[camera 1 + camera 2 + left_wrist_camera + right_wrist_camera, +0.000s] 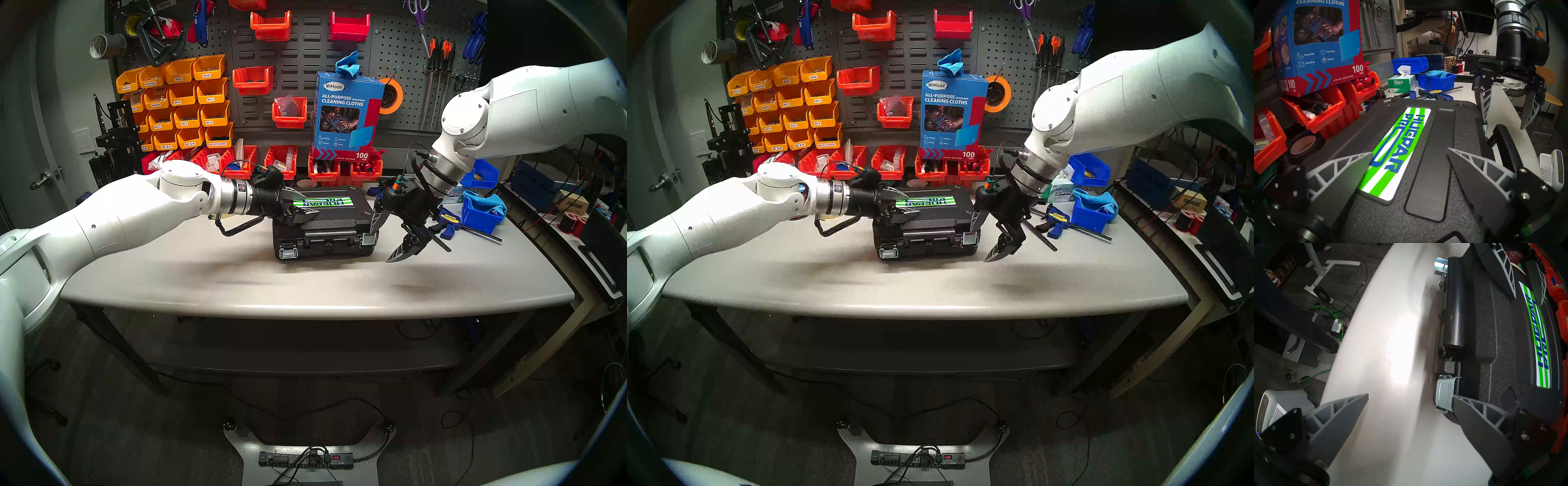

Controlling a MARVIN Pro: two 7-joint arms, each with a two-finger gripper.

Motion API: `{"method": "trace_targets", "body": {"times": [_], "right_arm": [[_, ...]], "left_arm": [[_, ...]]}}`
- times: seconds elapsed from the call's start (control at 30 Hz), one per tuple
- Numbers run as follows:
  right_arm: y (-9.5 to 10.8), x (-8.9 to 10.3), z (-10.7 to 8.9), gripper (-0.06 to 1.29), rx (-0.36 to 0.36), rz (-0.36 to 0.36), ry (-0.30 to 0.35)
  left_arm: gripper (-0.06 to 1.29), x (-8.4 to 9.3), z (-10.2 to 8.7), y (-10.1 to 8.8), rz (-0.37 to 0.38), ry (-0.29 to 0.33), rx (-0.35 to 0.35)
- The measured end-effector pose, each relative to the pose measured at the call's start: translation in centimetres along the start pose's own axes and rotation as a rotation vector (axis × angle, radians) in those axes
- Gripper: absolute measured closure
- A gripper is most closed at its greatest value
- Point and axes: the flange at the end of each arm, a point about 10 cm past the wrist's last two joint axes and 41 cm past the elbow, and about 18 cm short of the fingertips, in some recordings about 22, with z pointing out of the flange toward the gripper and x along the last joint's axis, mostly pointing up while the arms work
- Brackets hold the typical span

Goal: Open the tool box

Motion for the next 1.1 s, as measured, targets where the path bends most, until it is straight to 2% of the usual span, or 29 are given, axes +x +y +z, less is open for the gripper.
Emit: {"method": "trace_targets", "body": {"times": [0.2,0.4,0.73,1.1], "right_arm": [[-0.3,0.9,1.4,0.00,0.023,-0.014,-0.041],[-0.4,1.2,1.7,0.00,0.012,-0.015,-0.073],[-0.6,1.1,2.0,0.00,-0.008,-0.001,-0.082],[-1.6,0.1,3.0,-0.04,-0.018,0.050,-0.077]], "left_arm": [[0.02,0.0,0.0,0.0,0.000,0.000,-0.001],[0.02,0.0,-0.1,0.0,-0.002,0.000,0.000],[0.02,-0.1,-0.1,-0.1,-0.005,0.002,0.000],[0.02,-0.2,-0.1,0.0,-0.011,0.008,-0.007]]}}
